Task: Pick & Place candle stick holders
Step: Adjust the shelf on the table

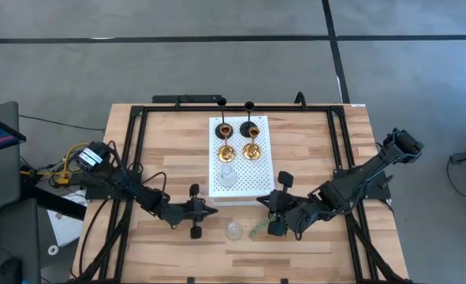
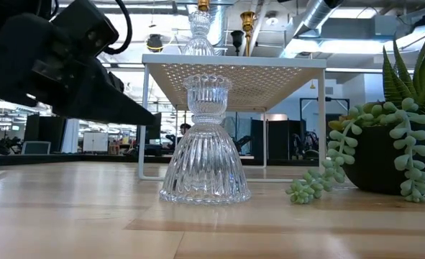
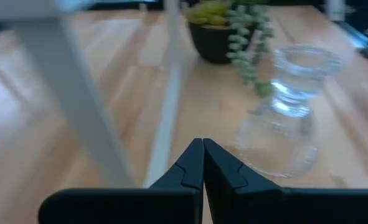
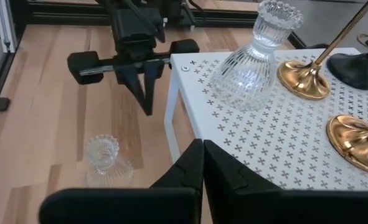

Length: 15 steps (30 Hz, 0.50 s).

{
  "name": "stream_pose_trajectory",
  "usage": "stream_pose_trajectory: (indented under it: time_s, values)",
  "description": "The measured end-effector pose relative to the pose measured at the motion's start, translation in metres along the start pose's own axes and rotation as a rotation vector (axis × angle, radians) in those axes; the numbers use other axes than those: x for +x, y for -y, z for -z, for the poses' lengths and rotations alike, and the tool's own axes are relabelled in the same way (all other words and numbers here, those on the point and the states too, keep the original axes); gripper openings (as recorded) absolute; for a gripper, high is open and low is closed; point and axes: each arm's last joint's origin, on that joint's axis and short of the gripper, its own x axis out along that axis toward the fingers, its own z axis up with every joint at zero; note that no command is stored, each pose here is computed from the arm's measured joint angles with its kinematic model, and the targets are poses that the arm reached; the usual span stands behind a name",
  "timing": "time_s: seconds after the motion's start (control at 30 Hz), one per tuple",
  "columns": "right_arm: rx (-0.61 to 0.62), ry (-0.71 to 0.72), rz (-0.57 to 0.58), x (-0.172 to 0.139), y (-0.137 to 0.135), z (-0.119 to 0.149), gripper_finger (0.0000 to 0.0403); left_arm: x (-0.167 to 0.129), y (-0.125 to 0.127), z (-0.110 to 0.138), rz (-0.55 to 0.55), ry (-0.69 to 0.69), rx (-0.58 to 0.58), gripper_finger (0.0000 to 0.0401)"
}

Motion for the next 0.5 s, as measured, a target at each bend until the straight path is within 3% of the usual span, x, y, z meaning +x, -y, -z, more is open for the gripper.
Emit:
stream_pose_trajectory:
  time_s: [0.13,0.5]
  values:
    - [0.000,0.006,0.014,0.000,0.000,0.000,0.0000,0.001,-0.003,-0.001,-0.066,0.011,0.017,0.0003]
    - [0.000,0.009,0.020,0.000,0.001,0.000,0.0000,0.008,-0.015,-0.002,-0.115,0.010,0.015,0.0002]
